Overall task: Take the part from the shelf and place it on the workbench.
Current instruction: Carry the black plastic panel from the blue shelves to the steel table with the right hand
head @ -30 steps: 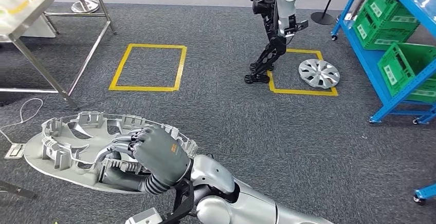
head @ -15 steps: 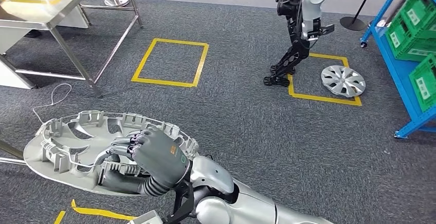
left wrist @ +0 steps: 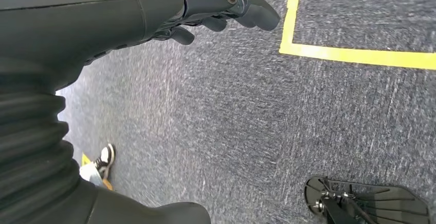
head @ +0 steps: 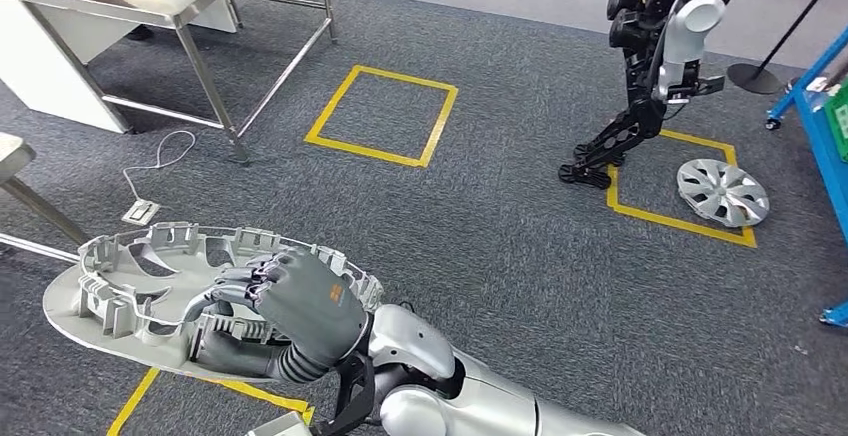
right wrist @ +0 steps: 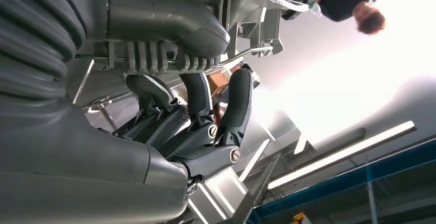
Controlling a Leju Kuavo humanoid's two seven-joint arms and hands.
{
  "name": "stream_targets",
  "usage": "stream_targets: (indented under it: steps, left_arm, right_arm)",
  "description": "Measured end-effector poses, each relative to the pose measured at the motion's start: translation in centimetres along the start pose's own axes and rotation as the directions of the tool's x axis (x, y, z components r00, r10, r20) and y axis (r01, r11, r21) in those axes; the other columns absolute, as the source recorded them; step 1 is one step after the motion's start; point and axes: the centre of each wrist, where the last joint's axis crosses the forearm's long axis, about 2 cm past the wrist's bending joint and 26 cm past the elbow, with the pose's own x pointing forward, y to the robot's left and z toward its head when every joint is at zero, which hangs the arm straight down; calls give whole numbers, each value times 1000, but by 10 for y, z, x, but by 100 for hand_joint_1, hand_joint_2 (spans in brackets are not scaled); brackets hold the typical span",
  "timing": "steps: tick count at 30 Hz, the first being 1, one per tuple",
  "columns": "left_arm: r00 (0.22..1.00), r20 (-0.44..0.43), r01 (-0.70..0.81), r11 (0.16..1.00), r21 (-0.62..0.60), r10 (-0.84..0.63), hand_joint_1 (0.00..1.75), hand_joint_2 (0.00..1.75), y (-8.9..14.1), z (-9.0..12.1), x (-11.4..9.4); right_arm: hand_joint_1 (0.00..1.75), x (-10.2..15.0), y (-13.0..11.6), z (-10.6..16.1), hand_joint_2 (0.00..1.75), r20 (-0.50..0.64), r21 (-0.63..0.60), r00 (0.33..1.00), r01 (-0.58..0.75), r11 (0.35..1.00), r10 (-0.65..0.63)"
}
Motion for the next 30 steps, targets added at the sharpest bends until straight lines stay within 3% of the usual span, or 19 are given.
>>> stream_targets:
  steps: [30]
  left_arm:
    - [1000, -7, 13, 1000, 8, -13, 0, 175, 2, 0, 4]
  right_arm:
    - [175, 2, 5, 5, 175, 5, 17, 1000, -10, 1000, 10]
